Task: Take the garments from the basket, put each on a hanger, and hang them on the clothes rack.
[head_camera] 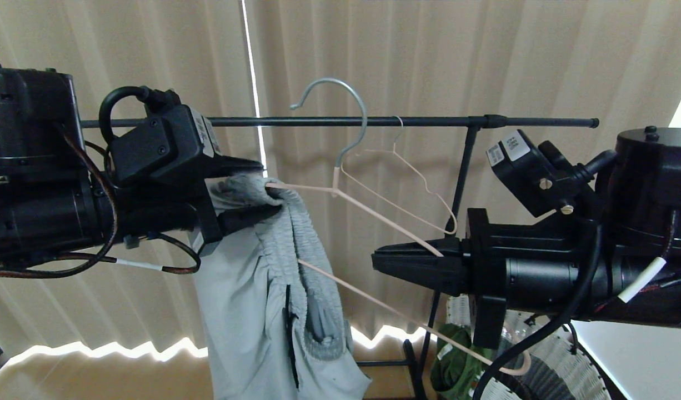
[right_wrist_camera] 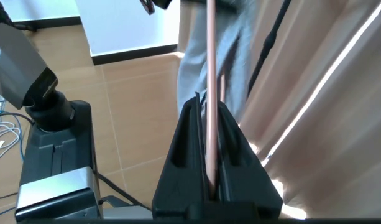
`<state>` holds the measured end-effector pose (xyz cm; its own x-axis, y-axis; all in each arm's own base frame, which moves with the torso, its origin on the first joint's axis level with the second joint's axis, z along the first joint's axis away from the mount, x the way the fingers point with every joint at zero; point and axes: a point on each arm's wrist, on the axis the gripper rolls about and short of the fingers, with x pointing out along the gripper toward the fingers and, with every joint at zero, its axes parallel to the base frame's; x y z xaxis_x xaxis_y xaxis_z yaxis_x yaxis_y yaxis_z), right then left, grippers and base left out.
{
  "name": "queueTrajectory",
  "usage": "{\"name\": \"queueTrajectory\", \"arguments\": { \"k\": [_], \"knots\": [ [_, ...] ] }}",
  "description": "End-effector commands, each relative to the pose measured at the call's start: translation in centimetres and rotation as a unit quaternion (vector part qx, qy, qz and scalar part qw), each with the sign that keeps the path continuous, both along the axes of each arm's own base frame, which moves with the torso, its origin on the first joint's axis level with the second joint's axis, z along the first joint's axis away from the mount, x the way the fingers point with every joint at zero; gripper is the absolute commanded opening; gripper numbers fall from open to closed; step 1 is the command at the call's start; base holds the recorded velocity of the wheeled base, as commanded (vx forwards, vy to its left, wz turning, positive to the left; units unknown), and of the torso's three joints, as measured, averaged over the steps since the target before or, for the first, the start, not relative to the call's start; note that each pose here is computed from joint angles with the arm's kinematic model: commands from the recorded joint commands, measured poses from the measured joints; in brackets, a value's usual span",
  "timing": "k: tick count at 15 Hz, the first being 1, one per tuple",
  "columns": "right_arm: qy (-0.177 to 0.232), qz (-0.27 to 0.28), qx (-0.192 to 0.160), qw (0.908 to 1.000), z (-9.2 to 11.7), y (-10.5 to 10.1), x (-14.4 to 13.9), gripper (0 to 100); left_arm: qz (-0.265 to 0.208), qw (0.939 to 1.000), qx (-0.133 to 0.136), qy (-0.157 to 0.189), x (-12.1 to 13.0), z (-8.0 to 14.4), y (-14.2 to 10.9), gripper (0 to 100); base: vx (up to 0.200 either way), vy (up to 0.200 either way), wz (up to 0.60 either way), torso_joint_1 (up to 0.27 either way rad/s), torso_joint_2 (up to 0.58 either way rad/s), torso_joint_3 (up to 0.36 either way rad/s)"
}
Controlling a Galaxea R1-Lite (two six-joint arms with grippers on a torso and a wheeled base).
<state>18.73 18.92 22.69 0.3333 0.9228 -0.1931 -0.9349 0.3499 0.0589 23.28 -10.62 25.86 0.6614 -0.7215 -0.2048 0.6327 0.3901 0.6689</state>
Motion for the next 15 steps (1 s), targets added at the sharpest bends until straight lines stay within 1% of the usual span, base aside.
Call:
{"name": "queueTrajectory", "arguments": {
  "k": [1,4,7,9,10,11,12,14,15],
  "knots": [
    [0.002,0.004,-0.002,1.0000,-0.1,0.1,-0.2,0,-0.003,1.0000,0.001,0.003,0.0,-0.2,-0.2,0,0.000,0.000,0.00,0.000,0.00,0.000],
    [0.002,0.006,-0.002,1.0000,-0.2,0.2,-0.3,0,-0.003,1.0000,0.002,0.003,0.0,-0.2,-0.2,0,0.000,0.000,0.00,0.000,0.00,0.000],
    [0.000,0.004,-0.002,1.0000,-0.1,0.2,-0.3,0,-0.001,0.9999,0.005,0.012,-0.1,-0.8,-0.1,0,0.000,0.000,0.00,0.000,0.00,0.000],
    [0.000,-0.001,-0.002,1.0000,-0.1,0.0,-0.3,0,0.000,1.0000,0.002,0.005,-0.1,-1.1,-0.1,0,0.000,0.000,0.00,0.000,0.00,0.000],
    [0.000,-0.006,-0.002,1.0000,-0.1,-0.2,-0.1,100,0.000,1.0000,-0.004,-0.005,-0.1,-1.3,-0.1,0,0.000,0.000,0.00,0.000,0.00,0.000],
    [-0.002,-0.021,-0.004,0.9998,-0.2,-0.6,0.1,100,0.009,0.9998,-0.008,-0.016,-0.1,-1.4,0.1,0,0.000,0.000,0.00,0.000,0.00,0.000],
    [-0.011,-0.038,-0.007,0.9992,-0.2,-1.0,0.1,100,0.030,0.9994,-0.005,-0.018,-0.1,-1.7,0.2,0,0.000,0.000,0.00,0.000,0.00,0.000],
    [-0.024,-0.078,-0.017,0.9965,-0.4,-1.8,0.5,100,0.079,0.9968,-0.001,-0.008,-0.2,-2.0,0.5,0,0.000,0.000,0.00,0.000,0.00,0.000],
    [-0.033,-0.091,-0.016,0.9951,-0.2,-2.2,0.7,100,0.107,0.9942,-0.005,-0.004,-0.2,-1.9,0.6,0,0.000,0.000,0.00,0.000,0.00,0.000]
  ]
}}
